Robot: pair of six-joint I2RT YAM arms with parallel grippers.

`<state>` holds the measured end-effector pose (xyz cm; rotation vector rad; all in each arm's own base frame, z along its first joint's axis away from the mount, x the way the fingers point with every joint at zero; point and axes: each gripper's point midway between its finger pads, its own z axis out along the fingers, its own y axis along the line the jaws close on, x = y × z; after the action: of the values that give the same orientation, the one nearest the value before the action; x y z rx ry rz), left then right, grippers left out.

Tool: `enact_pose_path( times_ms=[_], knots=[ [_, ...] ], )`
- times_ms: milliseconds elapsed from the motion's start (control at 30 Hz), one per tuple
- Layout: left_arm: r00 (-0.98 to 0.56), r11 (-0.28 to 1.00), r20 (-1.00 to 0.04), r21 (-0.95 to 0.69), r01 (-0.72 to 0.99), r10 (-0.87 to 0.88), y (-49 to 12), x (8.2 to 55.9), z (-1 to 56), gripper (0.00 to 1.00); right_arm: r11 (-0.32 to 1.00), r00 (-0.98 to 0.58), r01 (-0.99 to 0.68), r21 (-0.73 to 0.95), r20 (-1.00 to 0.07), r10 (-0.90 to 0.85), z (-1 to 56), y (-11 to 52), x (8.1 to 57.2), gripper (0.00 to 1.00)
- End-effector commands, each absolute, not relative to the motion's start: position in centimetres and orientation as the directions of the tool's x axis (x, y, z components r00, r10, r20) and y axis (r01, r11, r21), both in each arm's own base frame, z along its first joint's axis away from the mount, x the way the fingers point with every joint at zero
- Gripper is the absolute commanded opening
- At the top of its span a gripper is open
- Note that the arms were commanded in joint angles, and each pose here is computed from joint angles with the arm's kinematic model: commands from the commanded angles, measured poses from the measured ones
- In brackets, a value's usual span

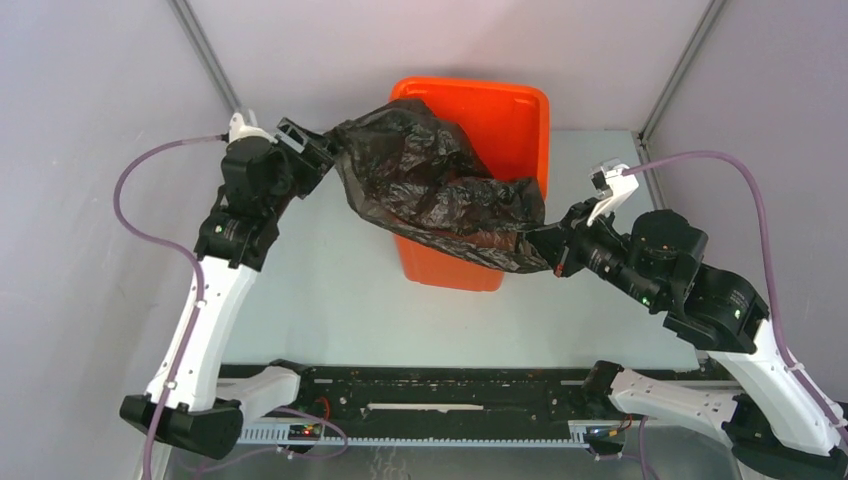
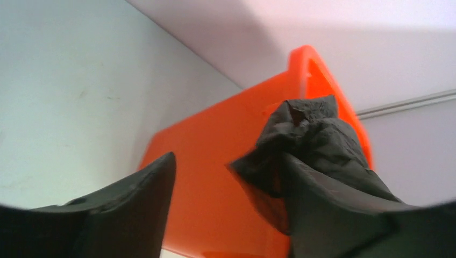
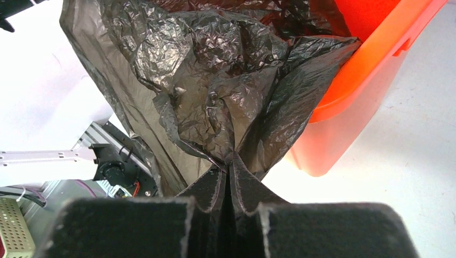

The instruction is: Put the trash bags into the trash bin

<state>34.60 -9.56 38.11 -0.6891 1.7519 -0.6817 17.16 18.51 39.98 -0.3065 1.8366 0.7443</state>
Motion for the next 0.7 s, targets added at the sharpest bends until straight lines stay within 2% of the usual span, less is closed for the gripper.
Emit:
enact_pose_path(
  times_ms=[0, 67, 100, 267, 333, 400, 500, 667],
  knots=[
    [-0.238, 0.647, -0.649, -0.756, 0.098, -0.723, -10.7, 30.5, 43.7, 0.86, 0.766, -0.384, -0.536, 0.355, -0.911, 0.154, 40.5, 18.5, 17.2, 0.1],
    [-0.253, 0.645, -0.652, -0.754, 0.124, -0.714, -10.8, 28.6, 44.0, 0.98, 0.769, -0.386, -0.536, 0.348, -0.911, 0.144, 40.5, 18.5, 17.3, 0.12],
    [-0.266, 0.643, -0.65, -0.756, 0.124, -0.712, -10.8, 27.8, 43.8, 1.0, 0.771, -0.388, -0.535, 0.345, -0.911, 0.138, 40.4, 18.5, 17.3, 0.14],
    [-0.285, 0.61, -0.602, -0.789, 0.072, -0.746, -9.5, 22.9, 42.4, 1.0, 0.775, -0.405, -0.529, 0.344, -0.906, 0.126, 40.4, 18.8, 17.4, 0.24],
    [-0.296, 0.558, -0.554, -0.826, 0.078, -0.778, -9.7, 21.3, 41.9, 1.0, 0.778, -0.408, -0.524, 0.347, -0.904, 0.128, 40.5, 18.8, 17.5, 0.28],
    [-0.319, 0.506, -0.521, -0.852, 0.134, -0.792, -10.4, 19.9, 42.0, 1.0, 0.78, -0.407, -0.52, 0.349, -0.904, 0.133, 40.6, 18.8, 17.6, 0.31],
    [-0.395, 0.425, -0.491, -0.871, 0.247, -0.776, -12.5, 18.4, 42.3, 0.98, 0.781, -0.407, -0.519, 0.347, -0.904, 0.131, 40.8, 18.8, 17.6, 0.41],
    [-0.497, 0.386, -0.495, -0.869, 0.311, -0.713, -15.2, 17.8, 41.2, 0.99, 0.798, -0.412, -0.506, 0.327, -0.905, 0.11, 40.9, 18.3, 17.6, 0.54]
  ],
)
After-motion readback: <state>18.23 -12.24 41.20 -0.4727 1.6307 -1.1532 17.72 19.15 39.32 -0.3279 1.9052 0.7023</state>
